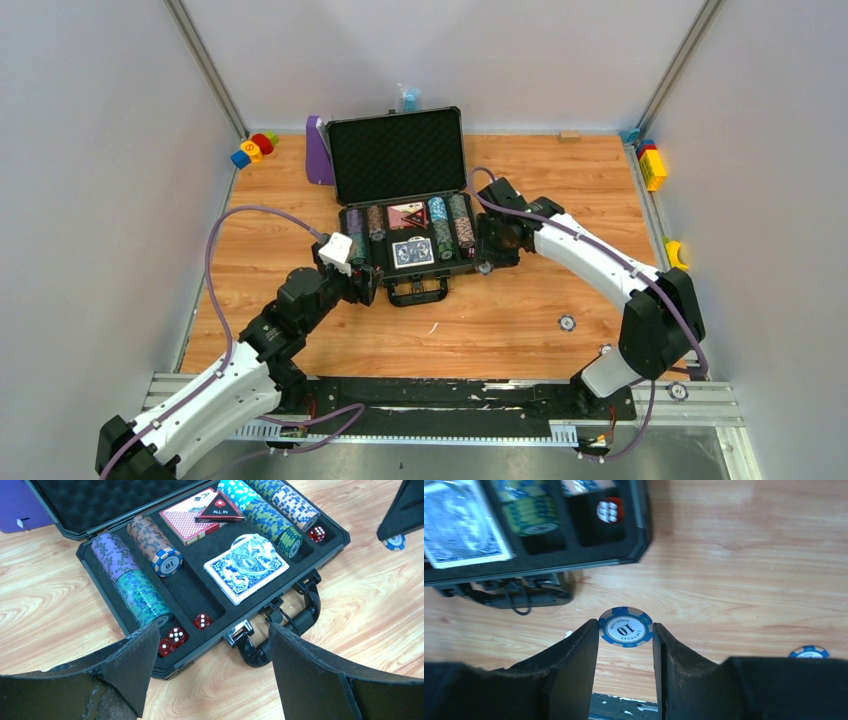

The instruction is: Pack up texas hold em set

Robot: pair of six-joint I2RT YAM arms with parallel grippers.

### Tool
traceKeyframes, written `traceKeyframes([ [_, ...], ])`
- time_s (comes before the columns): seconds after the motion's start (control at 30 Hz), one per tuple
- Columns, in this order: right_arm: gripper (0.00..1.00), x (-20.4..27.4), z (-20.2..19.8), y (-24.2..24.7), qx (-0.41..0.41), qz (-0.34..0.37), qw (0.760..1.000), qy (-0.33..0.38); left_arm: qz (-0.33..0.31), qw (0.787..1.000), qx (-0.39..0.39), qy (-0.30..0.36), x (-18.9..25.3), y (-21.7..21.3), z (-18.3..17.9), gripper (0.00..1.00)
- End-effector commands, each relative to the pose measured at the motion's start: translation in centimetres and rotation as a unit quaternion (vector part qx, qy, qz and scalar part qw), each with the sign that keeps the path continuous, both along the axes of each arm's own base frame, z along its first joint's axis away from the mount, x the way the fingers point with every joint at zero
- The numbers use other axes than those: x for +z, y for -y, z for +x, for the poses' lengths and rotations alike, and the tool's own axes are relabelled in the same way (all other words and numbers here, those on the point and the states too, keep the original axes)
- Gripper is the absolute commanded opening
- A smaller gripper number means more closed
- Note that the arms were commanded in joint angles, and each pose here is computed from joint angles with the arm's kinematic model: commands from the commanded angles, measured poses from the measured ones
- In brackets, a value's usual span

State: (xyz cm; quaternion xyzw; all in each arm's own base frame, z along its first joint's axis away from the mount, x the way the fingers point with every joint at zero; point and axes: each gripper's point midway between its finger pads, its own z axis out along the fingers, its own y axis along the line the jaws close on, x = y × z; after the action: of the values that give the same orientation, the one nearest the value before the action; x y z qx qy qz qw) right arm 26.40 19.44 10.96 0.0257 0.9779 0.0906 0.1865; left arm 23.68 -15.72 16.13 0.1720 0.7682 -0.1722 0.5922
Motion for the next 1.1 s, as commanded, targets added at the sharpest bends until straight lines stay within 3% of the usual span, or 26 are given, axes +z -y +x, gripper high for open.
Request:
traceKeyframes([
  [0.0, 0.32, 2.9, 2.1, -3.2, 0.028, 0.022, 0.999, 0.037, -0.016, 1.0, 0.008, 0.015, 1.2, 0.0, 0.5, 0.88],
  [0.5, 0.32, 4.3, 8.0, -14.9, 0.105, 0.073, 0.988, 0.092, -0.026, 0.999, 0.022, 0.02, 1.2, -0.5, 0.3, 0.9],
  [1.07, 0.35, 1.7, 10.8, -24.6, 0.108, 0.094, 0.969, 0.203, -0.042, 0.985, 0.167, 0.031, 1.3, -6.2, 0.4, 0.95],
])
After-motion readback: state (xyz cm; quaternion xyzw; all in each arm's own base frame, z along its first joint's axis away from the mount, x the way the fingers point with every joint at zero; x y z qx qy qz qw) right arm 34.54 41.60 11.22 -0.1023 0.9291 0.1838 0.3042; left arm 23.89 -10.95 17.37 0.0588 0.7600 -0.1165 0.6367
